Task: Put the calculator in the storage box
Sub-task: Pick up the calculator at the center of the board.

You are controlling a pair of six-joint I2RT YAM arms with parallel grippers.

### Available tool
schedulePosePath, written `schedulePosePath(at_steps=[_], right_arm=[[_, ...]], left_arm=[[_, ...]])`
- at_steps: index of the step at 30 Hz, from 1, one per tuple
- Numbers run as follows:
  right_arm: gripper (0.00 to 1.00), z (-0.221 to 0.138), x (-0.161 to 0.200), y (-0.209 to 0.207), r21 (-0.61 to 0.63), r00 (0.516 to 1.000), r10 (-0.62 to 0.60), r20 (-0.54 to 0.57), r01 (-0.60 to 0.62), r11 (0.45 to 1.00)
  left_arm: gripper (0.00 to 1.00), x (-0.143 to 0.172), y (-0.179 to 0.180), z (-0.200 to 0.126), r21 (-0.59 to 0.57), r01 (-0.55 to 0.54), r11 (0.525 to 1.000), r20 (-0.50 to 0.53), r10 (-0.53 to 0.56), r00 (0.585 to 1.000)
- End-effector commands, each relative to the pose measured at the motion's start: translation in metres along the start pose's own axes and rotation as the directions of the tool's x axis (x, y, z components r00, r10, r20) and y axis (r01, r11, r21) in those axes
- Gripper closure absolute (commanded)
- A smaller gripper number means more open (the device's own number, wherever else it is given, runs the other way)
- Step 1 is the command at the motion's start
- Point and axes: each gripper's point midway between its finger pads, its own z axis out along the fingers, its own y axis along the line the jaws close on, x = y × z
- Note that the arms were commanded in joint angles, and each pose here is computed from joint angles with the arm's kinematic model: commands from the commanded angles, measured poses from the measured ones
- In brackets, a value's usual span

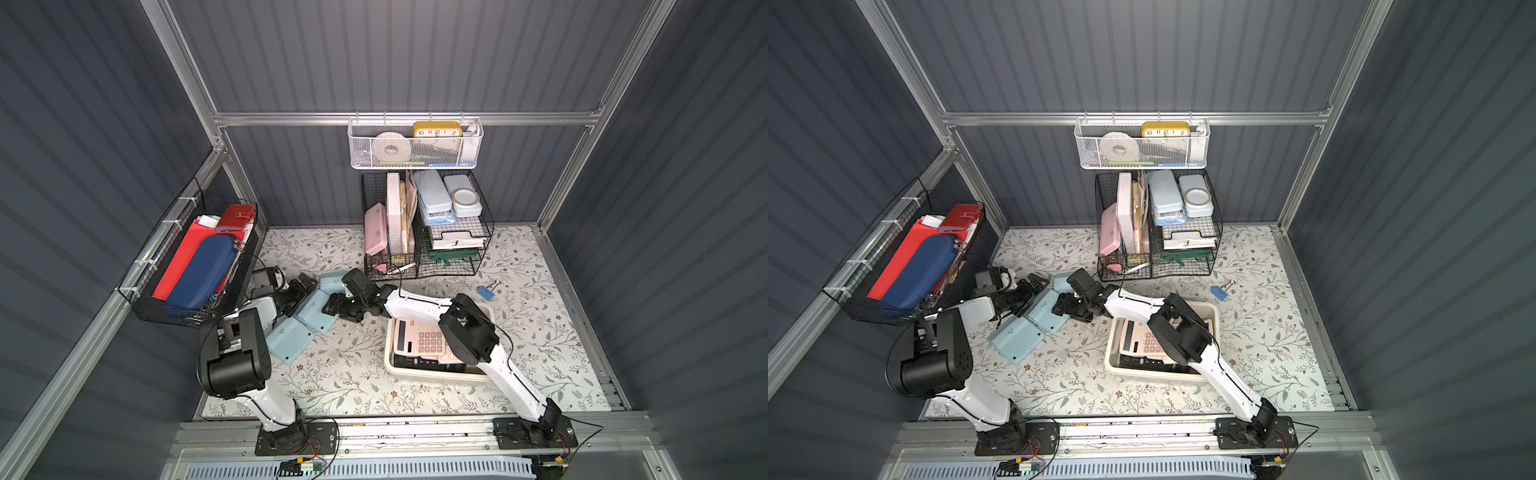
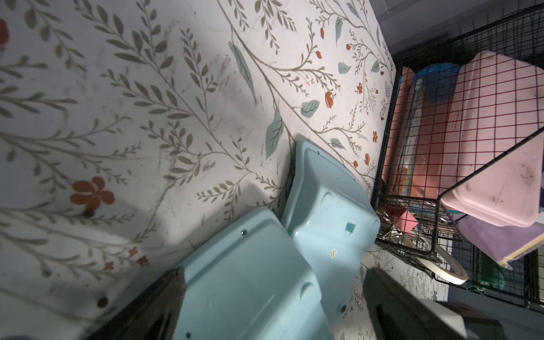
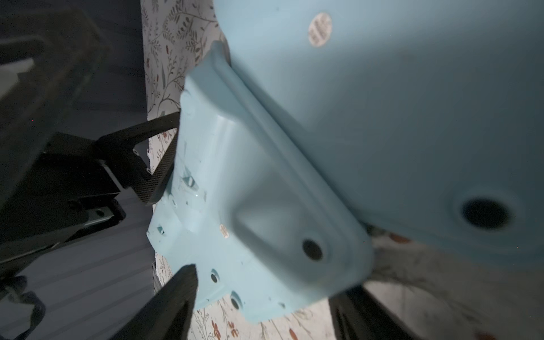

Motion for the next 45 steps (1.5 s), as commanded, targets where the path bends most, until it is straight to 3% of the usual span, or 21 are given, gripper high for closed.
schedulePosePath(at_steps=[1,8,14,21,30,36,42,45], right_arm=[[0.35,0.018,0.008,-0.001,-0.057,0.999,0.034,-0.029,-0.035,0.998],[0.61,0.003,0.0,0.023,-0.136,1.0,-0.004,0.008,0.005,0.991],[0.76,-0.027,-0.008,0.041,-0.194,0.997,-0.02,0.072,0.034,0.98],[0.9,-0.067,-0.011,0.054,-0.209,0.988,-0.073,0.134,0.1,0.973],[0.99,-0.129,-0.001,0.073,-0.147,0.948,-0.267,0.171,0.292,0.945],[1.0,-0.188,0.012,0.079,-0.034,0.849,-0.484,0.211,0.501,0.865],[1.0,-0.245,0.017,0.066,0.153,0.705,-0.665,0.247,0.649,0.745],[1.0,-0.273,0.019,0.055,0.276,0.612,-0.752,0.243,0.7,0.659]], left_arm=[[0.01,0.017,-0.004,0.007,0.044,0.019,0.999,-0.05,-0.017,0.999],[0.01,0.02,-0.027,0.003,0.122,0.013,0.992,-0.063,-0.006,0.998],[0.01,0.015,-0.051,-0.015,0.185,-0.001,0.983,-0.054,0.011,0.998],[0.01,-0.007,-0.087,-0.051,0.223,-0.04,0.974,0.013,0.038,0.999],[0.01,-0.039,-0.139,-0.113,0.218,-0.131,0.967,0.114,0.109,0.988],[0.01,-0.041,-0.168,-0.143,0.247,-0.193,0.95,0.12,0.167,0.979],[0.01,-0.036,-0.186,-0.157,0.259,-0.245,0.934,0.11,0.223,0.969],[0.01,-0.032,-0.196,-0.162,0.261,-0.268,0.928,0.108,0.247,0.963]])
